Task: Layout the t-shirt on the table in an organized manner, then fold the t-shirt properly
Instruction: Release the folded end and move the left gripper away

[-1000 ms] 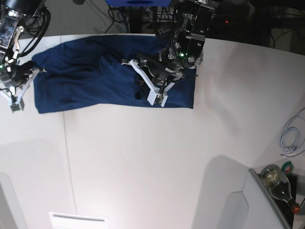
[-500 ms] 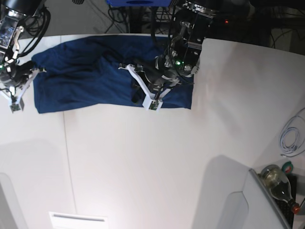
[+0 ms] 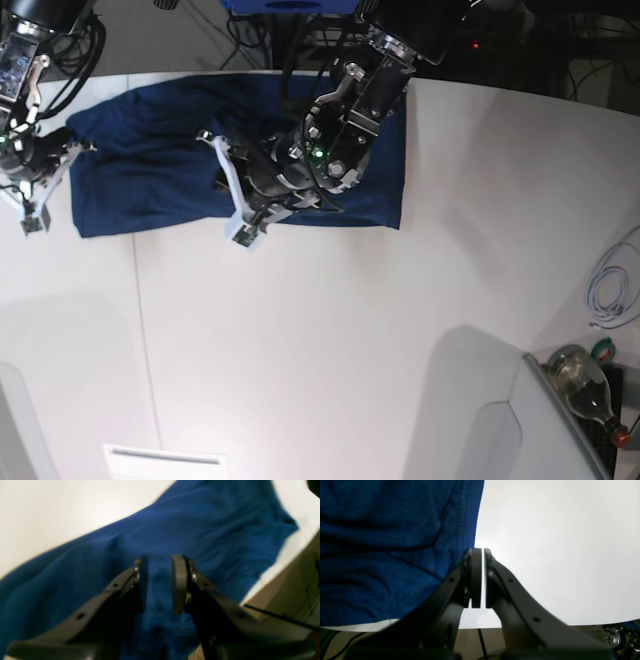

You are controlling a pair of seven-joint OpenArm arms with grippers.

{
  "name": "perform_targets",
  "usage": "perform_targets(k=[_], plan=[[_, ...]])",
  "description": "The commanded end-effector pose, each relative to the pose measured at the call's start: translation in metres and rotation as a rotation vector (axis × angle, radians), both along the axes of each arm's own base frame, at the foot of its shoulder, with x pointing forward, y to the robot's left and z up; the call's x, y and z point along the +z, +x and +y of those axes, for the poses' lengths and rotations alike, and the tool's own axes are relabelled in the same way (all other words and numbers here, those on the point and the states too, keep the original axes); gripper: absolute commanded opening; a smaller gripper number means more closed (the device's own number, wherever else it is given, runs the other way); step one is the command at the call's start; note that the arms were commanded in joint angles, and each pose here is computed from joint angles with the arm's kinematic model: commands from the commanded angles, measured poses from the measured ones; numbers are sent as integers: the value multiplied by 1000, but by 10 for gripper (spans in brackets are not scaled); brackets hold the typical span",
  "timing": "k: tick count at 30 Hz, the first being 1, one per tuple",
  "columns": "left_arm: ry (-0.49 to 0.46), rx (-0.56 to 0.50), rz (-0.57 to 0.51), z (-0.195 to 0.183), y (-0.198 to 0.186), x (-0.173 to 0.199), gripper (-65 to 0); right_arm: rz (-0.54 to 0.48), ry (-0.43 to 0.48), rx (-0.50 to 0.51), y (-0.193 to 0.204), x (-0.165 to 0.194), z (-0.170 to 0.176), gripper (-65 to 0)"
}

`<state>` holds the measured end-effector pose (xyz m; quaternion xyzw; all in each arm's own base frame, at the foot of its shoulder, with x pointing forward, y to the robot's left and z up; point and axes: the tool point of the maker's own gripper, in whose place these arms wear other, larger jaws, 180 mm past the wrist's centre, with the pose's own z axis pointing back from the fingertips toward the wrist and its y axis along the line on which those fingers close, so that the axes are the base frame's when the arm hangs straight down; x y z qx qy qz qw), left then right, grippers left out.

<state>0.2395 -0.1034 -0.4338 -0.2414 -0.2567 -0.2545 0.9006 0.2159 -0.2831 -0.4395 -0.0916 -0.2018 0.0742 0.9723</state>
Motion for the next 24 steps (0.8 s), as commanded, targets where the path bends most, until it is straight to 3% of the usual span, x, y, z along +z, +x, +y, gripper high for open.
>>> perform_targets(k=[1, 4, 6, 8, 10, 14, 15, 20, 21, 24], plan=[[-38, -12, -42, -11, 8, 16, -495, -36, -16, 6, 9, 9, -5, -636], [-64, 34, -87, -2, 23, 33, -500, -41, -15, 11, 11, 11, -4, -636], [-47, 134, -103, 34, 37, 36, -546, -39, -14, 54, 12, 12, -1, -636], [7, 255, -73, 90, 41, 30, -648, -49, -20, 111, 15, 19, 4, -632], [71, 390, -57, 152, 40, 26, -650, -70, -35, 170, 23, 28, 16, -629], [212, 684, -34, 283, 11, 20, -650, -90, -36, 387, 28, 37, 78, -612], [246, 759, -25, 314, -1, 19, -650, -98, -25, 455, 29, 39, 101, -579], [390, 1104, -46, 439, -65, 33, -650, -94, 68, 771, 17, 34, 208, -294], [415, 1158, -62, 458, -78, 39, -650, -102, 81, 830, 15, 36, 227, -264], [478, 1271, -113, 497, -108, 55, -650, -119, 107, 945, 13, 40, 265, -261]])
